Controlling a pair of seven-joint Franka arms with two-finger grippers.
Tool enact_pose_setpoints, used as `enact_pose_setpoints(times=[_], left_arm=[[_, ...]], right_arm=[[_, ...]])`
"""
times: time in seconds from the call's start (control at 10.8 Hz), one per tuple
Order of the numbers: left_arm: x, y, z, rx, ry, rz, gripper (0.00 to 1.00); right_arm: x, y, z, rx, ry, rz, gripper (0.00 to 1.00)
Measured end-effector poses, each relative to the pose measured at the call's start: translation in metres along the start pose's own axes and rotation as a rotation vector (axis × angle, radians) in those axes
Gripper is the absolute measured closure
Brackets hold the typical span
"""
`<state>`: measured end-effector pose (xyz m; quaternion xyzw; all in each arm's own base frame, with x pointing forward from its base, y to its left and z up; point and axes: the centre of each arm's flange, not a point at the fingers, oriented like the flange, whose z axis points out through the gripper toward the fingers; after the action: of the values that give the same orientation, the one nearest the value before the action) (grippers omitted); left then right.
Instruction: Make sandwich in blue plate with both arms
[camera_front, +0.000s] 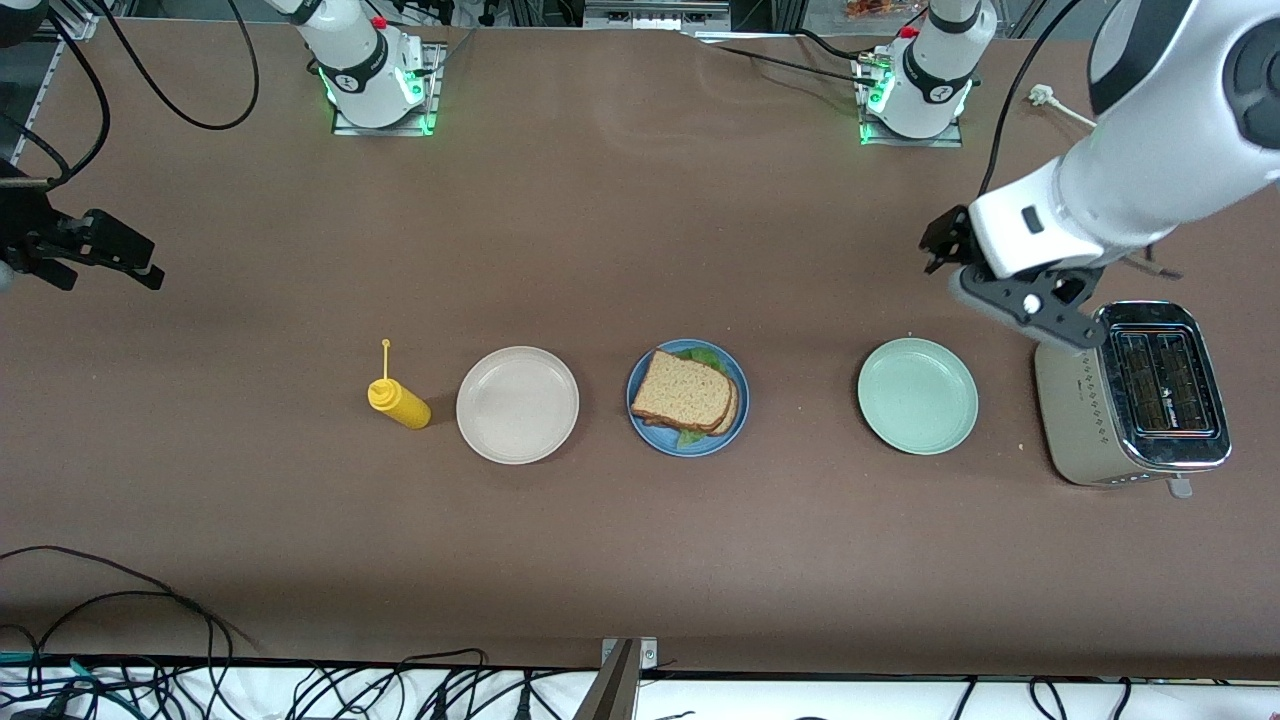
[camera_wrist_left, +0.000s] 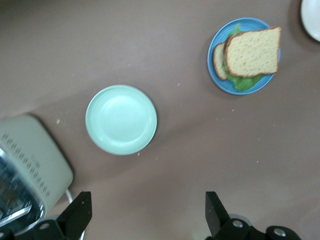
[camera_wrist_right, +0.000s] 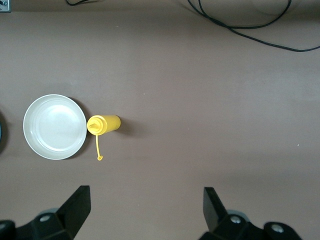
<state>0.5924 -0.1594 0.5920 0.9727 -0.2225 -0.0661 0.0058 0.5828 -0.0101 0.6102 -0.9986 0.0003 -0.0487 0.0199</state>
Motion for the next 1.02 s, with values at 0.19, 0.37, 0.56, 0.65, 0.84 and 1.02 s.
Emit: enact_pose_setpoints(times=[0.19,0.37,0.56,0.65,0.84,1.02], left_arm=[[-0.012,-0.006,-0.006,0.023,-0.011,-0.045,0.0],[-0.022,-0.023,-0.003,0.012,-0.017,-0.092,0.0],[-0.041,-0.049,-0.004,-0.018,0.087,-0.169,0.0],[-0.059,-0.065,-0.009,-0.037,0.128,-0.214,0.0],[-0.086,-0.08,-0.015,-0.042,0.151,-0.26,0.0],[-0.091,-0.081,-0.01,-0.022,0.125,-0.263,0.0]], right_arm=[[0.0,0.001,0.0,0.0,0.0,0.001,0.0],[0.0,0.001,0.0,0.0,0.0,0.001,0.0],[0.0,0.001,0.0,0.0,0.0,0.002,0.0],[0.0,0.001,0.0,0.0,0.0,0.002,0.0],[0.0,0.002,0.0,0.0,0.0,0.003,0.0],[0.0,0.002,0.0,0.0,0.0,0.003,0.0]])
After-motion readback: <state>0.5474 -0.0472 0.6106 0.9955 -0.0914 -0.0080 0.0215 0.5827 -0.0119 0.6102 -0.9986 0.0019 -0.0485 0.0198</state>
